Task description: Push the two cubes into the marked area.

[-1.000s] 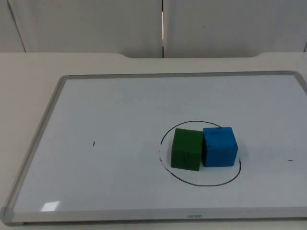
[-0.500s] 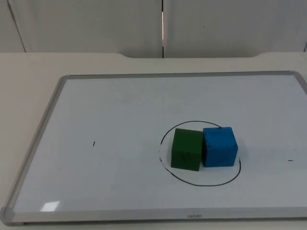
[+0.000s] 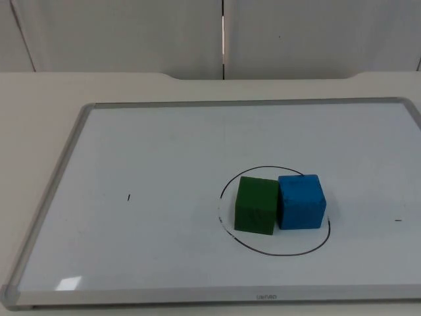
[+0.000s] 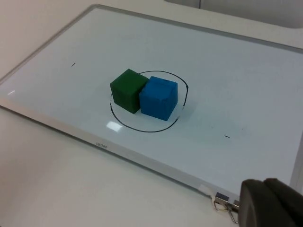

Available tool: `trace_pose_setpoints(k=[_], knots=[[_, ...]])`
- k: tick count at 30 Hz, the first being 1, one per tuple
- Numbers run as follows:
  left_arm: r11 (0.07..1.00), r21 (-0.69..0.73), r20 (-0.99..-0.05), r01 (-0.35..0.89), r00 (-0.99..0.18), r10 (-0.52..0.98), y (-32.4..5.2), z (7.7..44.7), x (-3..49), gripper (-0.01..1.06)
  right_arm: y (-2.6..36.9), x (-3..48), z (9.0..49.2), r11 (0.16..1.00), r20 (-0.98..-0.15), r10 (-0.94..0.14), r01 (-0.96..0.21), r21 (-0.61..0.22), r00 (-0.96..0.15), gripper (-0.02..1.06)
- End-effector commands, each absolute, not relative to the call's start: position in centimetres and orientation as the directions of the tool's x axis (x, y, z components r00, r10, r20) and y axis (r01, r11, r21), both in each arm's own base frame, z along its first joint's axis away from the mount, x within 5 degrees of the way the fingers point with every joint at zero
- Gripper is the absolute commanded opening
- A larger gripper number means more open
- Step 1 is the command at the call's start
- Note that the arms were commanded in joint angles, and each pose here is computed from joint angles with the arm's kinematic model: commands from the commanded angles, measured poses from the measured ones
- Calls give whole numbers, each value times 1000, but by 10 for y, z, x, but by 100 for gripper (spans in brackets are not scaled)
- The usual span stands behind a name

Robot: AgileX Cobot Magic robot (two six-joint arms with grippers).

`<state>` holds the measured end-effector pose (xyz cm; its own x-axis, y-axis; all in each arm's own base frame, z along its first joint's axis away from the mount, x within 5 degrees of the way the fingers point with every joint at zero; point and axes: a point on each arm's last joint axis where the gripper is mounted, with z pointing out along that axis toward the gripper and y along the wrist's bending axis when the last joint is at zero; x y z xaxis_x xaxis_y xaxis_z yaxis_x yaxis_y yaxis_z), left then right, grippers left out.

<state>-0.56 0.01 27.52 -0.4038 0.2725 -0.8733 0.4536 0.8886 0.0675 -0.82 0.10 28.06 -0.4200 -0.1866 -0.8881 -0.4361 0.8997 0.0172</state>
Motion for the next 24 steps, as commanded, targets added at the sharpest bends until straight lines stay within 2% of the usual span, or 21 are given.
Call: trace_pose_setpoints(k=[1,8,10,13,14,15,16,17,20,21,24], knots=[[893,65,-878,445,-400,263,0,274,-5,0,1,-8,280,901,-888,-183,-433,20,-422,0],[893,65,-878,445,-400,263,0,274,-5,0,2,-9,280,900,-888,-176,-435,29,-425,0],[893,65,-878,445,-400,263,0,274,-5,5,2,-9,280,900,-888,-175,-435,31,-425,2],[893,65,-878,445,-400,263,0,274,-5,30,2,-9,280,900,-888,-175,-435,31,-425,6],[893,65,-878,445,-400,263,0,274,-5,30,2,-9,280,900,-888,-175,-435,31,-425,6],[893,65,-878,445,-400,263,0,274,-5,41,2,-9,280,900,-888,-175,-435,31,-425,8],[893,65,-878,445,-400,263,0,274,-5,47,2,-9,280,900,-888,-175,-435,31,-425,8],[895,65,-878,440,-401,261,1,274,-5,64,2,-9,280,900,-888,-175,-435,31,-425,11],[896,65,-878,439,-402,260,1,274,-5,86,2,-9,280,900,-888,-175,-435,31,-425,16],[896,65,-878,439,-402,260,1,274,-5,86,2,-9,280,900,-888,-175,-435,31,-425,16],[896,65,-878,439,-402,260,1,274,-5,99,2,-9,280,900,-888,-175,-435,31,-425,18]])
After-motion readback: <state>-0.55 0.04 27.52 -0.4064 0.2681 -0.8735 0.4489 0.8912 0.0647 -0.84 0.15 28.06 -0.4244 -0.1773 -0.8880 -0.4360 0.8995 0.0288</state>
